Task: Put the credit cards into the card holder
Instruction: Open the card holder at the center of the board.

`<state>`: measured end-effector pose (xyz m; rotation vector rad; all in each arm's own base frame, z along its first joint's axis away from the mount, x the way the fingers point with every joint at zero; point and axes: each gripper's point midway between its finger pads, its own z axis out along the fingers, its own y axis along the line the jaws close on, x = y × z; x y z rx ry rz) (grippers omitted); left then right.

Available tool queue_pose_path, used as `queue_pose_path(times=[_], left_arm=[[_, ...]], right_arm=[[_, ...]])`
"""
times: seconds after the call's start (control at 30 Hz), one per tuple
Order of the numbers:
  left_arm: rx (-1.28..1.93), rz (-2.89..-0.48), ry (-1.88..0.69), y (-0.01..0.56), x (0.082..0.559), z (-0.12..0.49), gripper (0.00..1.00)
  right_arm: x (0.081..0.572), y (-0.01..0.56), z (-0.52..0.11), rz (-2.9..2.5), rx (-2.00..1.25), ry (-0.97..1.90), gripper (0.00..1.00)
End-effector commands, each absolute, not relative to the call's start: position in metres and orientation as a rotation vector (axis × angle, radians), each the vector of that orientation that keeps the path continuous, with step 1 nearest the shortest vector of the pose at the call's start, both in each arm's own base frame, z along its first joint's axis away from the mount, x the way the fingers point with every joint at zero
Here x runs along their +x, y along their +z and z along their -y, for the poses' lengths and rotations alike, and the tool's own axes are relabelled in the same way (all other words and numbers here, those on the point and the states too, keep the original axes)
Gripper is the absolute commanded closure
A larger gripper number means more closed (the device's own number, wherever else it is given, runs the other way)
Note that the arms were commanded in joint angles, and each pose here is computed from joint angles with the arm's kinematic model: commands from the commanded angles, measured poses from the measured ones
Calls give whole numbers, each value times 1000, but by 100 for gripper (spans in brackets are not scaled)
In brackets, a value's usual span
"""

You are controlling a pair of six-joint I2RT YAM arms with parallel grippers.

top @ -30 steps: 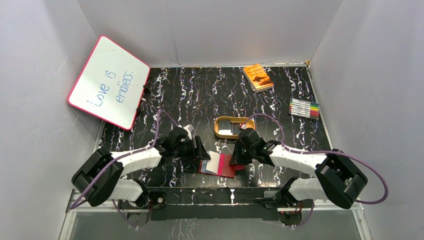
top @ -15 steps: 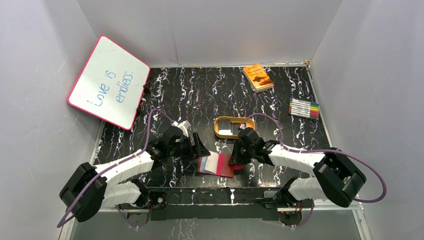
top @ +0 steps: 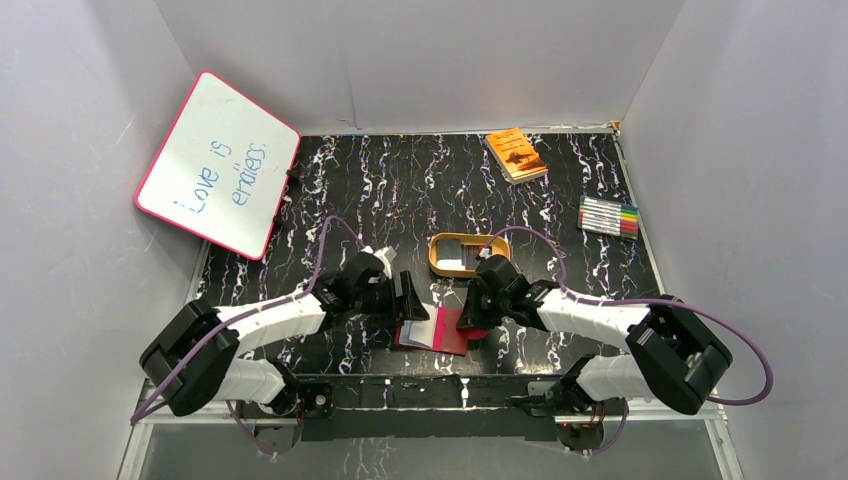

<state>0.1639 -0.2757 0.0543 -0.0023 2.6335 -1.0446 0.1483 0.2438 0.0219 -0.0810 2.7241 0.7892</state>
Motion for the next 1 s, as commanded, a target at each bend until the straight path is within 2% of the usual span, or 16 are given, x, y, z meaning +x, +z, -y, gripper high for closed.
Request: queue_pose_path(times=[0.0,0.23,0.53,0.97], left_arm=[[43,-2613,-1082,63,165,285,27],[48,-2657,-1079,48,158,286,27],[105,-2605,-1210,61,156,304,28],[149,-2523,-1393,83,153,323,48]], right_arm=[[133,-7,-216,-2828,-97,618,82],[133,-8,-217,-2830,-98,618,82],[133,-9,-219,-2833,-100,623,82],[134,-8,-218,-2823,-100,630,82]])
